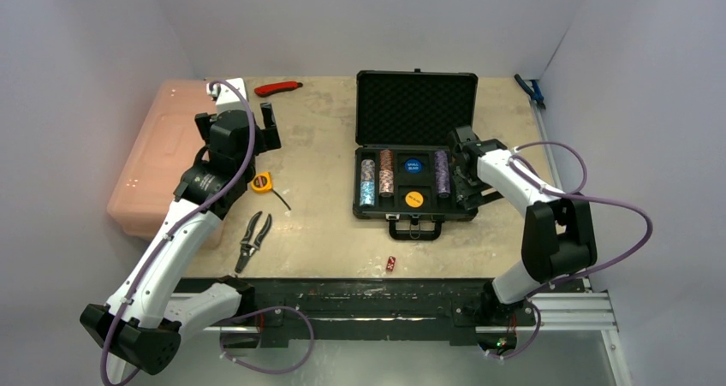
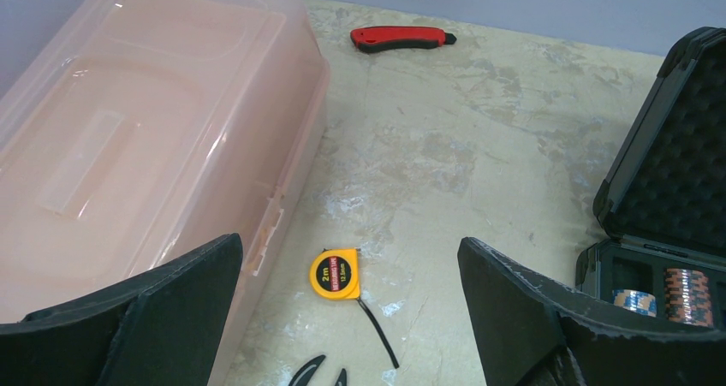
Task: Pack up texas hold em set
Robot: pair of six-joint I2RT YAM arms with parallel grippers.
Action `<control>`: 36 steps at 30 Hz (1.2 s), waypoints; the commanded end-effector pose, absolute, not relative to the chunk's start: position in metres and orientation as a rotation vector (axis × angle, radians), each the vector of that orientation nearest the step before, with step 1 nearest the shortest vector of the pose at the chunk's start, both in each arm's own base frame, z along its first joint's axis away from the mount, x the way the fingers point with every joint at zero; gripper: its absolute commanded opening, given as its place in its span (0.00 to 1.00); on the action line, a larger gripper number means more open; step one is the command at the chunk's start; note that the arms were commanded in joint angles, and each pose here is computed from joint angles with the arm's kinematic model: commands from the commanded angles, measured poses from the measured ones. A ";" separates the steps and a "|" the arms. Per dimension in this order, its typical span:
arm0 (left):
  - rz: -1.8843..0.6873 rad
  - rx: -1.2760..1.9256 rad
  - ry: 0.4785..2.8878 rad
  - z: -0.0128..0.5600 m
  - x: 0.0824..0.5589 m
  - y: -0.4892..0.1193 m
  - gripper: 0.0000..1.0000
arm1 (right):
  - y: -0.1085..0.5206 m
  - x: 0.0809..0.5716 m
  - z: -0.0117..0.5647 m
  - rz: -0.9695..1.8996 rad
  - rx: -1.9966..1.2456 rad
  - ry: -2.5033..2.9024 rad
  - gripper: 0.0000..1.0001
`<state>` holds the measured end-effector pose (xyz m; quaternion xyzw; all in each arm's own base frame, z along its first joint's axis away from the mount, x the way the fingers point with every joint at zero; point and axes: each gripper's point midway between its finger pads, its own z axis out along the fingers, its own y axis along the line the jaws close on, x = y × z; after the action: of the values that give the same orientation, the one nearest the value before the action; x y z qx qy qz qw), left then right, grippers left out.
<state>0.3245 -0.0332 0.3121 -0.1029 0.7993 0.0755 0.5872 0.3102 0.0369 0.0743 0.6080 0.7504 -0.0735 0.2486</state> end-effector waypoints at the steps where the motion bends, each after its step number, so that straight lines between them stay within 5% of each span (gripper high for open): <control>1: 0.170 -0.255 1.811 0.331 0.323 -0.029 0.97 | 0.038 0.314 0.088 -0.142 1.645 2.033 0.87; 16: 0.168 -0.254 1.809 0.332 0.323 -0.029 0.97 | 0.034 0.306 0.115 -0.088 1.459 2.086 0.96; 36: 0.164 -0.250 1.814 0.331 0.324 -0.030 0.97 | 0.036 0.263 0.088 -0.033 1.405 2.177 0.77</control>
<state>0.3246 -0.0332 0.3121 -0.1028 0.7994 0.0753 0.5872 0.2617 0.0350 0.0878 0.5255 0.8086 -0.0253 0.2635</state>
